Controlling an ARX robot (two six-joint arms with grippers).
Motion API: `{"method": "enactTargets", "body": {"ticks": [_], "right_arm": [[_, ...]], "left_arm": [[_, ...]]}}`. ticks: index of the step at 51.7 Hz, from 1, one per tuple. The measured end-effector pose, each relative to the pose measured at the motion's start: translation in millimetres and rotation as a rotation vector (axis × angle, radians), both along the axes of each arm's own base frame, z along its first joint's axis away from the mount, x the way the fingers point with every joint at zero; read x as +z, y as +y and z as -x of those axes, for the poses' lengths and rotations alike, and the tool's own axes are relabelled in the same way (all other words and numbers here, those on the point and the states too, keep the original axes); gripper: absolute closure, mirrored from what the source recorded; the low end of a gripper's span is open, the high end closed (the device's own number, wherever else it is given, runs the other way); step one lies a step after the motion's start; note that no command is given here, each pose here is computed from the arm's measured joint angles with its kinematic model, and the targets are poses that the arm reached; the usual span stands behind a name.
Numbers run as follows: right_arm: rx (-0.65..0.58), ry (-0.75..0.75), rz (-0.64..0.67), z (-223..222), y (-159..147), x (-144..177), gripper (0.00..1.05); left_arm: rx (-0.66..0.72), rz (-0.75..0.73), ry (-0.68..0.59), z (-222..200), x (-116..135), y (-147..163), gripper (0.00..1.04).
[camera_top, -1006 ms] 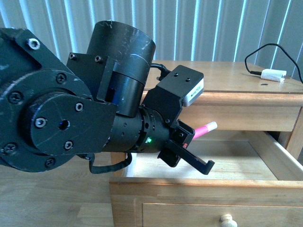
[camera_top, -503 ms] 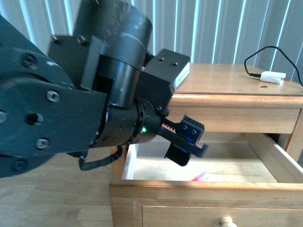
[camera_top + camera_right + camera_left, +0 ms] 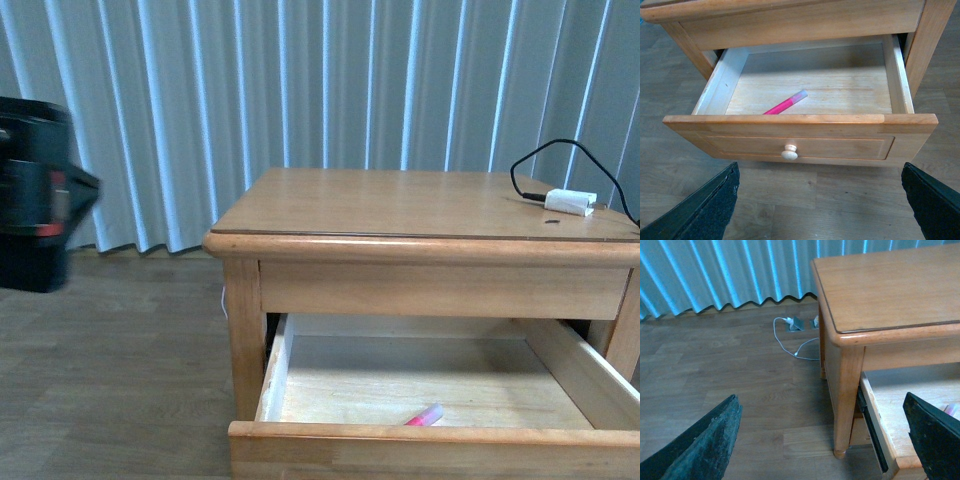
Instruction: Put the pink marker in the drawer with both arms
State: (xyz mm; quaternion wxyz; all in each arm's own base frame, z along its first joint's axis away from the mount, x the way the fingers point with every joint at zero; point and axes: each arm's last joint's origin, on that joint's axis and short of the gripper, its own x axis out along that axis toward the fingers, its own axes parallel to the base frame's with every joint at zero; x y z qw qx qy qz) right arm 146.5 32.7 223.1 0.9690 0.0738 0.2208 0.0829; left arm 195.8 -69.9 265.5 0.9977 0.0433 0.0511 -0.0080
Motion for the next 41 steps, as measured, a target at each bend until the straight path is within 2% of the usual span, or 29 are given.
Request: {"method": "enactTargets", "body": {"ticks": [6,14,17,28,30,34,41], "right_arm": [[0.000,0.000,0.000,0,0,0,0.09],[0.000,0.000,0.000,0,0,0,0.09],[0.000,0.000,0.000,0,0,0,0.09],[0.000,0.000,0.000,0,0,0,0.09],[0.000,0.000,0.000,0,0,0,0.09],[0.000,0.000,0.000,0,0,0,0.09],[0.000,0.000,0.000,0,0,0,0.09]], "left_arm": [[0.067,0.066,-0.017,35,-5,18,0.06],[0.137,0.168,0.001,67,-29,35,0.06],[0.148,0.198,-0.001,72,-36,37,0.06],[0.155,0.240,-0.007,73,-36,38,0.06],[0.107,0.232,-0.036,74,-37,39,0.11],[0.015,0.170,-0.089,76,-46,44,0.27],[0.010,0.120,-0.098,79,-58,51,0.51]]}}
